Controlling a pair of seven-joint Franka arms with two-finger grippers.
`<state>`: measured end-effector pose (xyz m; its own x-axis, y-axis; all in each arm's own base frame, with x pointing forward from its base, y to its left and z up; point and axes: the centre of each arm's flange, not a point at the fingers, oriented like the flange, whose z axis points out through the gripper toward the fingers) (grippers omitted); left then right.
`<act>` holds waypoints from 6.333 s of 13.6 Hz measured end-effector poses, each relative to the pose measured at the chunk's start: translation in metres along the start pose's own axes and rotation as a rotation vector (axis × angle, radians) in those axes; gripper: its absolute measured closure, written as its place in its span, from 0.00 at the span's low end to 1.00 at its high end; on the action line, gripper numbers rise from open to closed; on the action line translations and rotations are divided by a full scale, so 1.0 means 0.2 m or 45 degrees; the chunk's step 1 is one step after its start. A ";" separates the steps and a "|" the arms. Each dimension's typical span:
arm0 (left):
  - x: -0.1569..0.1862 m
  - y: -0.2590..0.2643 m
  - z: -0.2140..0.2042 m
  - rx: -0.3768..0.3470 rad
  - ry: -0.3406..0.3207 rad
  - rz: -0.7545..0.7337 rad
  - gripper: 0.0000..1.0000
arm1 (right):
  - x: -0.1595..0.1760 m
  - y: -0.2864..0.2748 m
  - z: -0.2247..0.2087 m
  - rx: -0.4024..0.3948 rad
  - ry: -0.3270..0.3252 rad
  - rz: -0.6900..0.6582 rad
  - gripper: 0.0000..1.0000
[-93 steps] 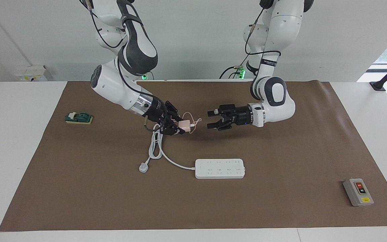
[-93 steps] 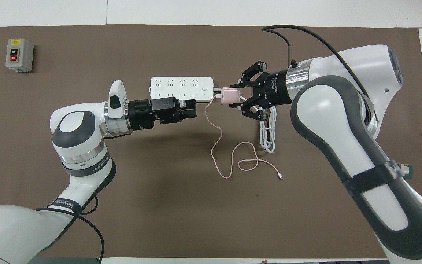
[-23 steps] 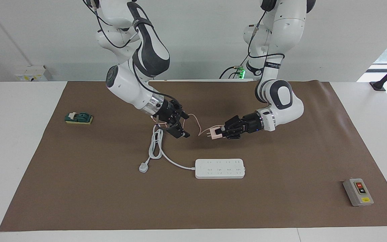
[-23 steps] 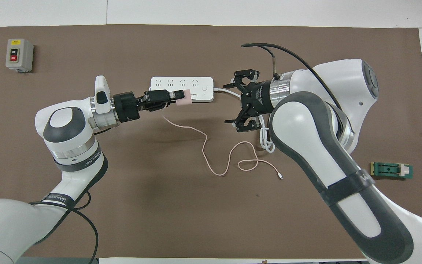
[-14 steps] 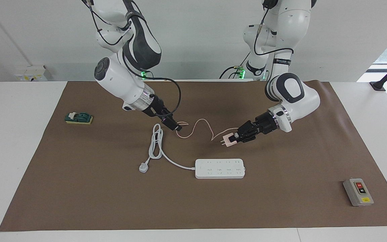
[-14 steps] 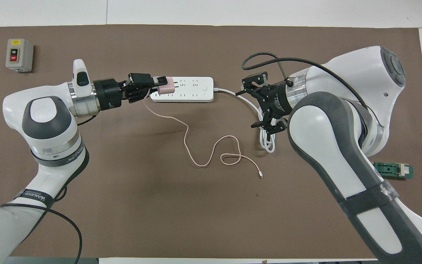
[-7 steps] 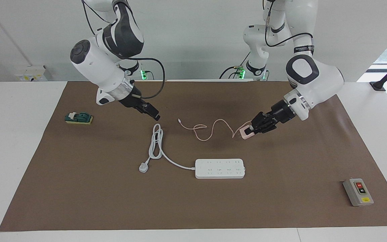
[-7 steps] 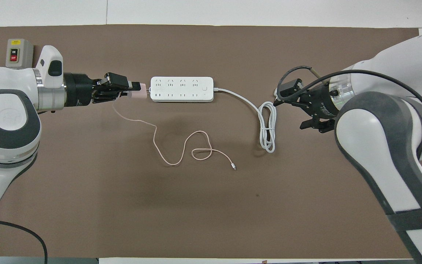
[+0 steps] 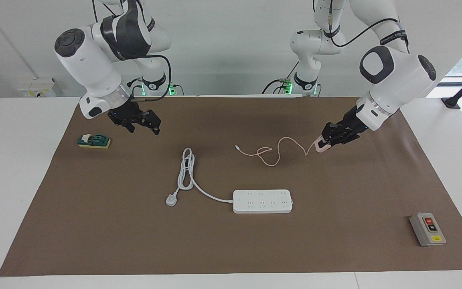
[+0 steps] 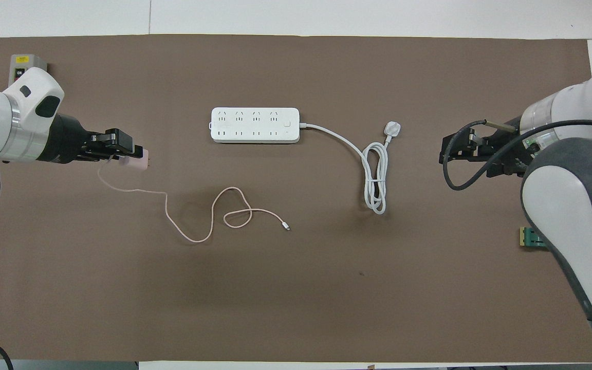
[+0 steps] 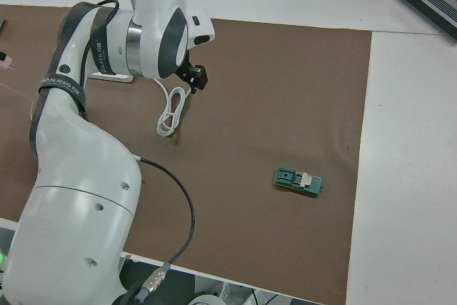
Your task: Plug charger into power strip
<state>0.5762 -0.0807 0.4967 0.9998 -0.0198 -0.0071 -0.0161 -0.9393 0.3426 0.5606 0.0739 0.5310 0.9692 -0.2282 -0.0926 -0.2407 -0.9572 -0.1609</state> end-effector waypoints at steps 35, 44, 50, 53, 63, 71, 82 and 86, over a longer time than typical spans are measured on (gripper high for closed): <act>0.02 -0.11 -0.28 0.396 0.087 -0.475 0.68 | -0.08 0.19 -0.30 -0.152 -0.033 -0.011 0.00; 0.03 -0.09 -0.23 0.385 0.180 -1.233 0.68 | -0.14 0.25 -0.41 -0.134 -0.013 0.010 0.00; 0.23 0.22 0.05 0.392 0.211 -1.480 0.68 | -0.12 0.33 -0.43 -0.129 -0.009 -0.050 0.00; 0.30 0.34 0.16 0.393 0.228 -1.568 0.68 | -0.12 0.35 -0.43 -0.130 -0.016 -0.055 0.00; 0.43 0.62 0.57 0.444 0.321 -1.814 0.68 | -0.04 0.40 -0.35 -0.224 -0.087 -0.121 0.00; 0.38 0.73 0.79 0.380 0.425 -1.920 0.68 | -0.01 0.45 -0.37 -0.225 -0.080 -0.138 0.00; 0.31 0.74 0.96 0.428 0.447 -1.927 0.68 | 0.00 0.43 -0.37 -0.228 -0.082 -0.144 0.00; 0.32 0.74 0.96 0.422 0.450 -1.928 0.68 | 0.00 0.44 -0.36 -0.228 -0.083 -0.143 0.00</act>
<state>0.6344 -0.2870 0.3676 0.0451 0.9950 0.0889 0.9989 -0.0462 0.0106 0.5442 -0.0226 0.5882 0.9826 -0.1122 -0.1480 -0.1130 -0.9936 0.0027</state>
